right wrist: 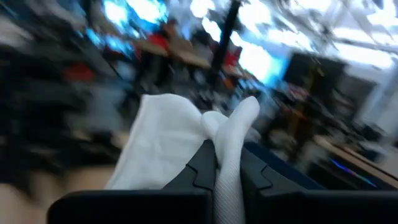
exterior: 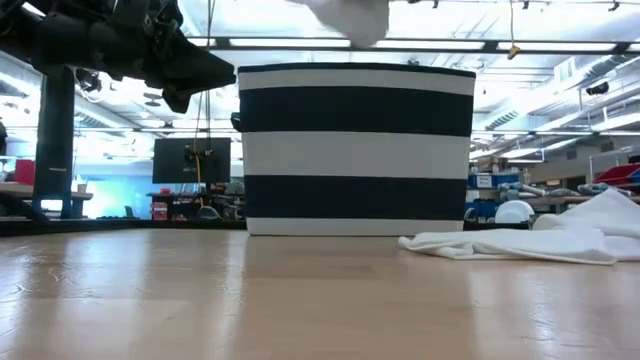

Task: Sort clothes
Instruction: Put the white sock into the blue bin, then put the white underwear into the blue bin, then put the white sock into the blue bin, then return to Home Position

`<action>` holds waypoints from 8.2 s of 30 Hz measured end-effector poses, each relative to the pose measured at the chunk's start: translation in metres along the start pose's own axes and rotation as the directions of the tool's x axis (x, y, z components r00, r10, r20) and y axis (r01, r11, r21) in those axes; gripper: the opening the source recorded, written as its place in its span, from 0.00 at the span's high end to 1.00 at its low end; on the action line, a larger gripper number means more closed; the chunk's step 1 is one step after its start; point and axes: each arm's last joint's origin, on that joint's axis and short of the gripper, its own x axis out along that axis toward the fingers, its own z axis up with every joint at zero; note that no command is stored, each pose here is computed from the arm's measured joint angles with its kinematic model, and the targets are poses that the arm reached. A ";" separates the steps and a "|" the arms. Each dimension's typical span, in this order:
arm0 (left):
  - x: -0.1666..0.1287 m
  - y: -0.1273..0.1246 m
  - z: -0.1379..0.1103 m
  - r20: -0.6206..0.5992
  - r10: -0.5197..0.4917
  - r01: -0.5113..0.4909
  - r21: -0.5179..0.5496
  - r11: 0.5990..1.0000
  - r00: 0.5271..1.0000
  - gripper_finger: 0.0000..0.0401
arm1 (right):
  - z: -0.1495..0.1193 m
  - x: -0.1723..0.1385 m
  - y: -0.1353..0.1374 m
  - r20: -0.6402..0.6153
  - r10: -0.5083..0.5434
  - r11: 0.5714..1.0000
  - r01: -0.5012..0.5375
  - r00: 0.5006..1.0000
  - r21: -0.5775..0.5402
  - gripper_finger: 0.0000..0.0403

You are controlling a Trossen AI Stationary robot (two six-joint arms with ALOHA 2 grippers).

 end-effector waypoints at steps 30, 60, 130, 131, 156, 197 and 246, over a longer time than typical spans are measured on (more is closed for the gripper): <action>-0.002 -0.011 -0.006 -0.050 -0.055 0.058 0.063 0.996 0.997 0.74 | 0.023 -0.082 -0.079 -0.452 0.145 0.933 0.030 0.880 0.358 0.41; -0.002 -0.011 -0.005 -0.037 -0.050 0.052 0.053 0.997 0.998 0.74 | -0.192 -0.212 0.026 -0.891 0.202 0.756 0.513 0.408 0.406 0.80; -0.002 -0.009 -0.008 -0.069 -0.019 0.025 0.095 0.995 0.997 0.74 | 0.054 -0.001 -0.117 -0.442 0.167 0.950 -0.025 0.881 0.311 0.59; -0.002 -0.010 -0.008 -0.068 -0.019 0.025 0.095 0.995 0.998 0.74 | 0.057 -0.014 -0.115 -0.462 0.195 0.944 -0.036 0.865 0.329 0.59; -0.002 -0.009 -0.008 -0.062 0.000 0.005 0.074 0.997 0.998 0.74 | -0.162 -0.135 0.072 -0.662 0.512 0.841 -0.164 0.548 0.515 0.67; -0.002 -0.009 -0.009 -0.074 0.001 0.005 0.072 0.997 0.997 0.74 | -0.012 0.049 -0.120 -0.492 -0.026 0.966 0.149 0.870 0.212 0.95; -0.063 0.015 -0.029 0.199 -0.094 0.090 0.032 0.995 0.975 0.74 | -0.009 -0.115 -0.037 -0.450 0.685 0.718 -0.422 0.573 0.553 0.60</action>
